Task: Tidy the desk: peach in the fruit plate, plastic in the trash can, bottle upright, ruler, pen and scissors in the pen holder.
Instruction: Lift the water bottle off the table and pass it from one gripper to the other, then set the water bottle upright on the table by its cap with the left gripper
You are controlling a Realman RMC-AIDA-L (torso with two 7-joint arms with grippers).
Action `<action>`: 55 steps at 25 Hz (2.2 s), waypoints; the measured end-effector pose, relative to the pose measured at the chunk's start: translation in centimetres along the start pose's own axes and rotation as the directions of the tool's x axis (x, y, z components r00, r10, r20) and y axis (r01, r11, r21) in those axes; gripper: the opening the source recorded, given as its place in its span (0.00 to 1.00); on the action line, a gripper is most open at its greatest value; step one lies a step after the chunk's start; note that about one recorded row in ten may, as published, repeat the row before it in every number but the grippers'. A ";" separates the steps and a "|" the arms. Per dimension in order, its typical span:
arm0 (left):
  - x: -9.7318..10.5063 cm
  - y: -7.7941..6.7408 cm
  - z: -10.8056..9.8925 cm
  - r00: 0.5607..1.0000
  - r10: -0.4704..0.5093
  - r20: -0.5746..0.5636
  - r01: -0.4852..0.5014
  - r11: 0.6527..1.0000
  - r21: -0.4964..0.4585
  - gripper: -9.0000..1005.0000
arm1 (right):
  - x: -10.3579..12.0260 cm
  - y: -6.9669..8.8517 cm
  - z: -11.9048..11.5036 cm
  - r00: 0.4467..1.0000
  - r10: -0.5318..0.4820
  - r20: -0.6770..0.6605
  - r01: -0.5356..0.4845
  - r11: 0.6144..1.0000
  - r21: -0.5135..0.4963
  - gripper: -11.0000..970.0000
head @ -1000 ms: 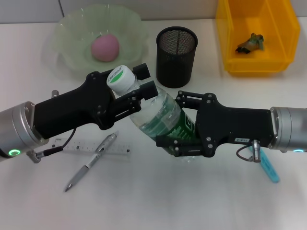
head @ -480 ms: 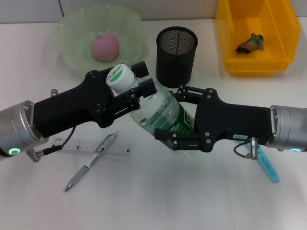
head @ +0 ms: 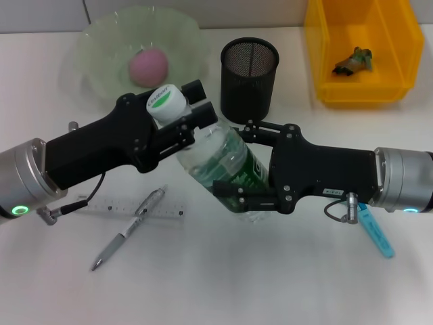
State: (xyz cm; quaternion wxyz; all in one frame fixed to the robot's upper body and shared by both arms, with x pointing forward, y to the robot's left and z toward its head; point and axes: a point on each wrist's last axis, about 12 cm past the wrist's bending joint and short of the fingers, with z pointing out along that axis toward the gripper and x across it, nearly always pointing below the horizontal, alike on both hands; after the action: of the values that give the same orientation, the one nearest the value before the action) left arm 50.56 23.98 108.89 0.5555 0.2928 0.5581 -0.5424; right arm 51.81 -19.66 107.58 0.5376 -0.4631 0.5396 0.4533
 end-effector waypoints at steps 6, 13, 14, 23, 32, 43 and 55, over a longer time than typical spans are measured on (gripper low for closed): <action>0.0 0.4 -0.2 1.000 -0.009 0.006 0.009 0.999 -0.041 0.45 | 0.0 0.0 0.0 1.000 0.000 -0.001 0.000 1.000 0.000 0.78; 0.0 0.4 -0.2 1.000 -0.009 0.005 0.009 0.999 -0.042 0.45 | 0.0 -0.1 0.1 1.000 -0.001 -0.003 0.001 1.000 0.000 0.75; 0.0 0.4 -0.2 1.000 -0.009 0.005 0.009 0.999 -0.042 0.45 | 0.0 -0.1 0.1 1.000 -0.001 -0.004 0.001 1.000 0.001 0.74; -0.1 0.5 -0.1 1.000 -0.006 0.011 0.007 0.999 -0.042 0.44 | 0.1 -0.1 -0.2 1.000 0.002 0.000 -0.002 1.000 0.015 0.41; -1.0 1.3 -0.4 0.999 0.036 0.032 -0.033 0.995 -0.093 0.44 | 0.6 0.6 -1.7 0.999 0.033 0.036 -0.037 0.995 0.088 0.21; -1.8 3.5 -0.4 0.993 0.111 -0.033 -0.116 0.965 -0.236 0.45 | 1.7 1.5 -3.7 0.995 0.079 0.060 -0.089 0.978 0.189 0.22; -2.3 4.9 -1.6 0.979 0.198 -0.054 -0.204 0.910 -0.361 0.45 | 3.2 2.8 -5.4 0.990 0.106 0.088 -0.128 0.947 0.295 0.41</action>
State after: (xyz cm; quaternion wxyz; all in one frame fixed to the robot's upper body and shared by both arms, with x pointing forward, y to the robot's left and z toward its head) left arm 55.09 27.23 109.39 0.6486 0.2447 0.6203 -0.3670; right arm 48.21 -24.59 104.40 0.5927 -0.3268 0.6092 0.4132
